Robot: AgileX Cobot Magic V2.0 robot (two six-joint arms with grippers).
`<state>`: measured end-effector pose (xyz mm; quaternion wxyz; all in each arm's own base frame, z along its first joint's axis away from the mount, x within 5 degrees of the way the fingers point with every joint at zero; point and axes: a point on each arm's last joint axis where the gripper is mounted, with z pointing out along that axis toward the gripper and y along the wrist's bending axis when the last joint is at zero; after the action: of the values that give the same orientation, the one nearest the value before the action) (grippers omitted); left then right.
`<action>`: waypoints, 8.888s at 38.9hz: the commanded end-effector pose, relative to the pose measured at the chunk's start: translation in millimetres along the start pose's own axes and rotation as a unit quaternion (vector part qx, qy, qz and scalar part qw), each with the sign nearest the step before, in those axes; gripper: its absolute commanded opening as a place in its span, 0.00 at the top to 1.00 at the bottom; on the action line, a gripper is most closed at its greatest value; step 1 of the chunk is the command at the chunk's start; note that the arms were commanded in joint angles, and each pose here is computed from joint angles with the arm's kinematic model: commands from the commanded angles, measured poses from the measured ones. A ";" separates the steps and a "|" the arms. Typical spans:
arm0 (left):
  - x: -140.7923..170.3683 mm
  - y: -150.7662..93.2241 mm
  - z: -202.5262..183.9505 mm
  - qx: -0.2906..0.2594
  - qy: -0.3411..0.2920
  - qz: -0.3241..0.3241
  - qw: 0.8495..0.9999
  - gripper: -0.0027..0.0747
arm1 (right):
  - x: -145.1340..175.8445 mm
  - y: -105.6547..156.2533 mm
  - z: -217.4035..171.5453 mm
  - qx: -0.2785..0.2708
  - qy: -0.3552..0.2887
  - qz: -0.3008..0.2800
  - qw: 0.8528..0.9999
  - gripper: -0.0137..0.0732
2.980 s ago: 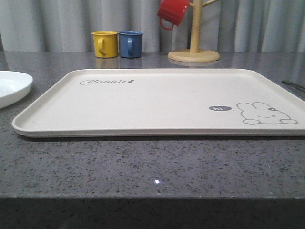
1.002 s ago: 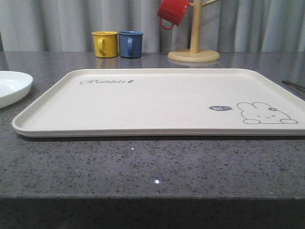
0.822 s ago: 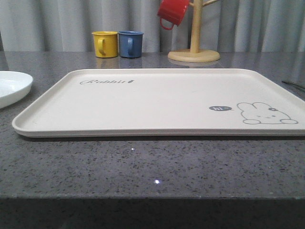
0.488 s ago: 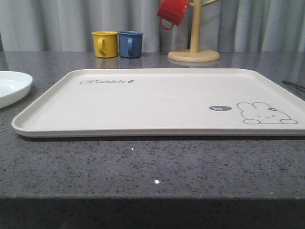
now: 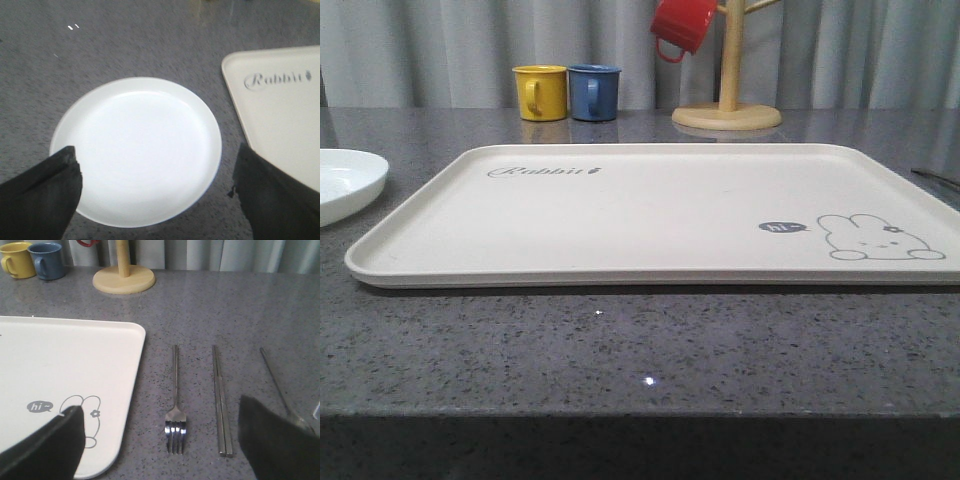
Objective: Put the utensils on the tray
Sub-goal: 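Grasp the white plate rim with the left gripper and lift it, then lower the plate onto the tray and open the left gripper, then retract the left gripper and move the right gripper over the fork, then grasp the steel fork with the right gripper and lift it, then lower the fork onto the tray beside the plate and release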
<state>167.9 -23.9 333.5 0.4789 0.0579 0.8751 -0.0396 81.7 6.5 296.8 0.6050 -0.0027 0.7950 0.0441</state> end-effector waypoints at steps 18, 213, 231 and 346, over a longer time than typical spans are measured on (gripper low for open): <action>-52.7 -53.5 145.6 0.034 0.330 0.091 0.939 0.33 | -17.7 0.7 -2.5 0.000 -0.049 -0.004 0.999 0.10; 81.8 2.4 -103.7 -0.021 -0.275 -0.019 0.961 0.99 | -17.6 0.7 -2.5 0.000 -0.048 -0.004 0.999 0.16; 81.8 2.4 -103.7 -0.021 -0.275 -0.019 0.961 0.99 | -19.5 0.7 -2.7 0.000 -0.059 -0.003 0.998 0.16; 82.2 2.4 -103.0 -0.021 -0.274 -0.019 0.961 0.99 | -98.8 133.8 219.8 -0.047 0.407 0.041 0.911 0.85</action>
<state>38.4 -3.2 305.3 0.6664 0.0248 0.7443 -0.0364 308.7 144.8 327.5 0.1868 -0.0254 0.9778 0.0913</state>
